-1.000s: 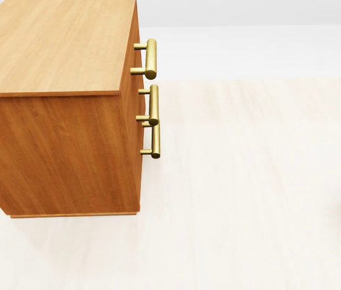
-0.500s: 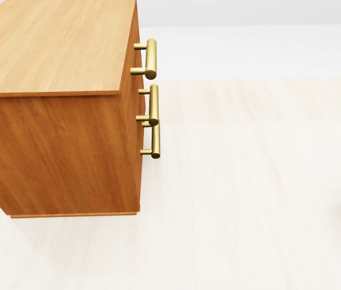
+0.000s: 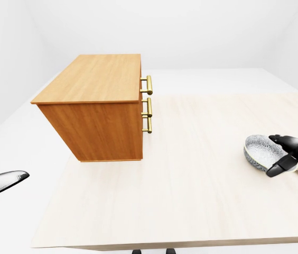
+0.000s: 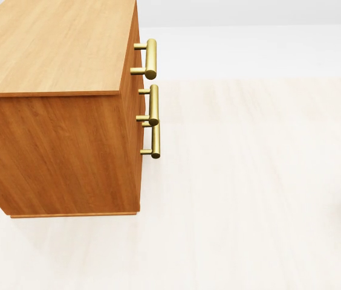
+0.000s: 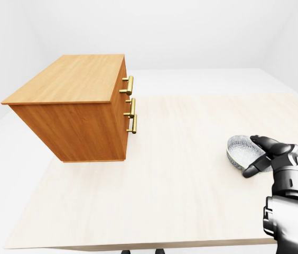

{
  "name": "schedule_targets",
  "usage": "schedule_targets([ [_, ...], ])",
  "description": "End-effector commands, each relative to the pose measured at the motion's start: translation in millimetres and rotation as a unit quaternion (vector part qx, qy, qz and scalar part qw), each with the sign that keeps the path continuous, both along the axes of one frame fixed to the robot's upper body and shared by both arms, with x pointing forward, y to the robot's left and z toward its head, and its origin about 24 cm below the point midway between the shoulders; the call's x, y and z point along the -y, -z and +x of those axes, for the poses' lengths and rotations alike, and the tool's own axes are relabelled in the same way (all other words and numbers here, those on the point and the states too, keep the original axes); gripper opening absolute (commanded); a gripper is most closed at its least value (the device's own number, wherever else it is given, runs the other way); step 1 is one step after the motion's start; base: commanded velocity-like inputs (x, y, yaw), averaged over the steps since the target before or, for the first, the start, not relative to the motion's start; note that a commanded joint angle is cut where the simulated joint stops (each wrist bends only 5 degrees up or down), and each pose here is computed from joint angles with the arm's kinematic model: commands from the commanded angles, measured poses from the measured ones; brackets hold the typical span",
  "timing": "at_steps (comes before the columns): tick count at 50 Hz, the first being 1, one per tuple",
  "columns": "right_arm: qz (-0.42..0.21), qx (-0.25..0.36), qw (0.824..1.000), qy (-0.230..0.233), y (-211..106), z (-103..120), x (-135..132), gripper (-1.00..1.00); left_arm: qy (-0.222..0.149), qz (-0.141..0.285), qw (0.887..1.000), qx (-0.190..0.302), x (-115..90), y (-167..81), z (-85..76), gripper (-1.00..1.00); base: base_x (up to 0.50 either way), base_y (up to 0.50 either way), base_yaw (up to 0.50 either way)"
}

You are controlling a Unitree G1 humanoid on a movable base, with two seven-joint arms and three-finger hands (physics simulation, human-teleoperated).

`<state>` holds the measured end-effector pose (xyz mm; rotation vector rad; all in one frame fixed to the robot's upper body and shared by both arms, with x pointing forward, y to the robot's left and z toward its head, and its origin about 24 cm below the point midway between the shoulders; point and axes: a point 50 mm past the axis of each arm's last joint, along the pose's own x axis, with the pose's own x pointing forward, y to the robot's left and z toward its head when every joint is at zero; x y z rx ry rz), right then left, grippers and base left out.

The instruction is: Put the bowl on top of the cabinet.

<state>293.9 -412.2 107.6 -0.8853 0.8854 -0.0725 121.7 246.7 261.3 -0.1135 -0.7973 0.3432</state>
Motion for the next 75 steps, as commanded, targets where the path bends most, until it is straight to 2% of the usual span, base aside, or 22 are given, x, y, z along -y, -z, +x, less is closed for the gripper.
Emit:
schedule_targets([
  [1,0.012,-0.034,0.999,0.0,16,-6,-2,1.0,0.0,0.0,1.0,0.001,0,0,0.4,1.0,0.0,0.0,0.0],
  [29,0.016,-0.043,0.999,-0.017,21,3,-14,1.0,0.004,0.003,1.0,-0.005,0,-1,0.1,1.0,0.0,0.0,0.0],
  [53,0.043,-0.069,0.997,0.008,55,-18,-14,1.0,0.007,0.006,1.0,-0.006,1,-2,0.7,1.0,0.0,0.0,0.0],
  [75,0.049,-0.075,0.996,0.01,63,-21,-16,1.0,0.004,0.005,1.0,-0.006,1,-1,0.4,1.0,0.0,0.0,0.0],
])
